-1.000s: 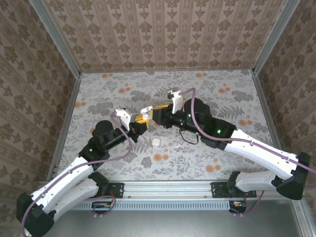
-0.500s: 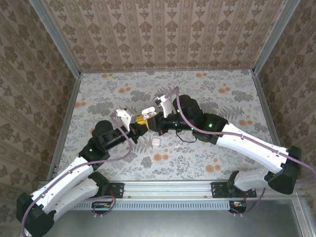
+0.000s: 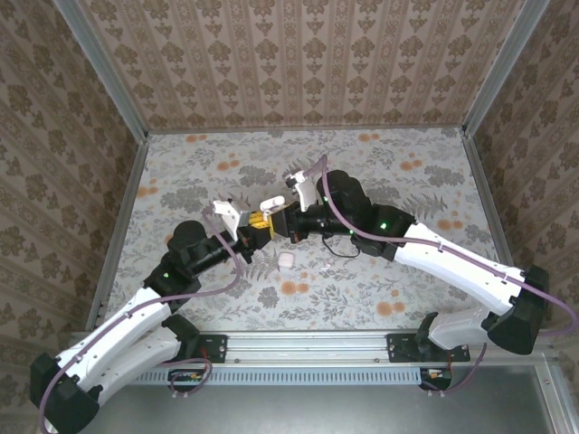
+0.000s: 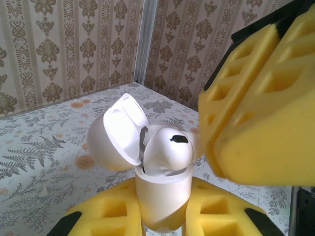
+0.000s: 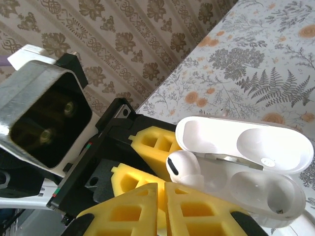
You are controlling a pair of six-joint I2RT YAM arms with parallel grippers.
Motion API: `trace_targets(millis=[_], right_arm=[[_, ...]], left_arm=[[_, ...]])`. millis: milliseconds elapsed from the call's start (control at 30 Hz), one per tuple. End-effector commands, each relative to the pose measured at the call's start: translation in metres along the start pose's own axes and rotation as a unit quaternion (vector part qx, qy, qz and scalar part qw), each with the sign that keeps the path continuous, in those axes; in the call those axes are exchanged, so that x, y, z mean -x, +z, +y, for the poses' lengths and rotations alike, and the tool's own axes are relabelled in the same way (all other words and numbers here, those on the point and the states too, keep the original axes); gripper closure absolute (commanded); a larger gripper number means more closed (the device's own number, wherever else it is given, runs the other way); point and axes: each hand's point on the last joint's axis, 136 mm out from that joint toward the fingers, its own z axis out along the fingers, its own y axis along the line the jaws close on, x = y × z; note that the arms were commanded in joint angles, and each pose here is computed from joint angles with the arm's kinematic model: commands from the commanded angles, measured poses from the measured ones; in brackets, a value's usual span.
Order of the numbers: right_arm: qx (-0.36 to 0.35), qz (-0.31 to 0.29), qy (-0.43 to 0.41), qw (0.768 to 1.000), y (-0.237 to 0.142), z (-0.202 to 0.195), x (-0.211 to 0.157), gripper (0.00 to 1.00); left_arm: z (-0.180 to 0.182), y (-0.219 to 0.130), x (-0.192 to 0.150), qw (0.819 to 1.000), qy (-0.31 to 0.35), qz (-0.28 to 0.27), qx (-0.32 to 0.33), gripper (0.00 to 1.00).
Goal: Insert wireless bluetooth earbuds into charging case
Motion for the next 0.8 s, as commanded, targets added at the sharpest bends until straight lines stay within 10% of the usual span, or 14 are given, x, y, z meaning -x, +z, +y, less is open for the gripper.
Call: trace_targets(millis=[0,767], right_arm=[[-0.002,-0.016,0.012,1.0,-0.003,-0.002,0.01,0.88],[-0.002,-0.032,0.013,0.999,-0.021,-0.009,0.008,0.88]], left_arm=[[-0.01,-0.004,0.018,0.999,0.023,-0.028,-0.019,1.0],[-0.009,-0.002,0.02,0.999,0.028,-0.029,-0.017,1.0]])
